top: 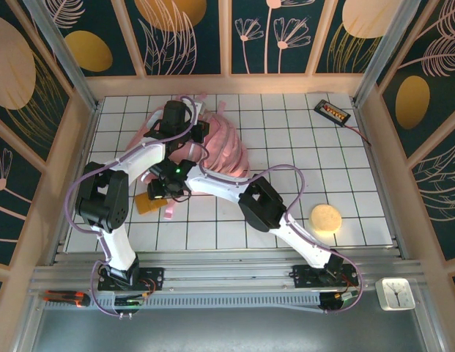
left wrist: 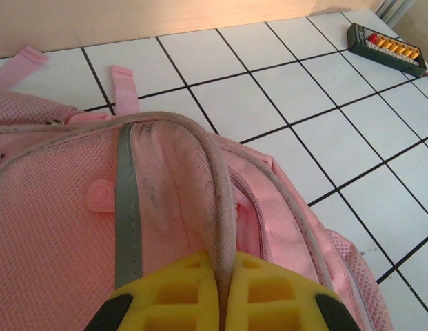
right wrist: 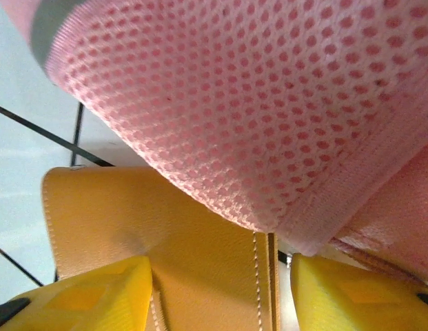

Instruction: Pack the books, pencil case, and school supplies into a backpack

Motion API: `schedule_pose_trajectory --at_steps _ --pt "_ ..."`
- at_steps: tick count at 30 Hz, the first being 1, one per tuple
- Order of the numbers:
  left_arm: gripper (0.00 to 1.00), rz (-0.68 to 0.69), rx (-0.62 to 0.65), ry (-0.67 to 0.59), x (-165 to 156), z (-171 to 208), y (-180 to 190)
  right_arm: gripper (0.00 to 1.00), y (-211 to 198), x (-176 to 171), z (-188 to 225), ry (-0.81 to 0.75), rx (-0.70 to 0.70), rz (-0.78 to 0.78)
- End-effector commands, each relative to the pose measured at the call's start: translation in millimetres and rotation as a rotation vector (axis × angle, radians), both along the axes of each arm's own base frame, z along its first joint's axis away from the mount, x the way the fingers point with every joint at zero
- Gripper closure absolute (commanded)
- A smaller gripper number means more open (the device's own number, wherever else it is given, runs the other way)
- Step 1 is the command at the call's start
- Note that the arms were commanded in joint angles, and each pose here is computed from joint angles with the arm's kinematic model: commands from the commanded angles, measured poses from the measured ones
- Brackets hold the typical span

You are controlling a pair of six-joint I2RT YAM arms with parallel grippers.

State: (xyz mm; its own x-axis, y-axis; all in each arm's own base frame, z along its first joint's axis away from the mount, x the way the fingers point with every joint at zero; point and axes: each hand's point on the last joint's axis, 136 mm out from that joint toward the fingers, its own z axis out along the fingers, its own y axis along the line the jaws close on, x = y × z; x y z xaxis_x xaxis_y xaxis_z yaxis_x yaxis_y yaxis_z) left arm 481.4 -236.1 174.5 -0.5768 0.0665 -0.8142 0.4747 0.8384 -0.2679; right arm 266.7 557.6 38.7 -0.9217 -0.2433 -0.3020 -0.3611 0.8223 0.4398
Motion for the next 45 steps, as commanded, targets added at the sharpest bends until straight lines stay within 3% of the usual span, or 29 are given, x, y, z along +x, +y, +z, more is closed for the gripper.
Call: schedule_pose_trajectory --at_steps 1,4,9,11,14,17,22,27,36,45 --pt "1.00 -0.012 -0.017 -0.045 4 8 1 0.45 -6 -1 -30 0.058 -0.041 -0.001" --pt "1.00 -0.014 -0.011 -0.046 3 8 1 0.49 -5 -4 -39 0.081 -0.052 0.007" --pt "1.00 -0.016 -0.016 -0.049 4 8 0 0.72 -10 -2 -46 0.049 -0.096 0.014" --pt "1.00 -0.016 -0.019 -0.045 4 6 0 0.74 -12 -1 -45 0.027 -0.113 0.017" --pt "1.00 -0.016 -0.021 -0.042 4 5 0 1.00 -14 0 -37 0.002 -0.120 0.028" --pt "1.00 -0.015 -0.025 -0.047 5 8 -1 1.00 -11 0 -10 -0.051 -0.081 0.071" --pt "1.00 -0.022 -0.020 -0.070 5 20 -1 1.00 -24 -12 62 -0.074 0.133 0.139" --pt "1.00 -0.021 -0.023 -0.087 5 32 0 1.00 -80 -17 105 -0.034 0.255 0.056" --pt "1.00 -0.033 0.004 -0.086 4 37 0 1.00 -190 -10 160 -0.106 0.251 -0.140" --pt "1.00 -0.068 0.039 -0.095 -14 45 5 1.00 -297 56 210 -0.223 0.345 -0.415"
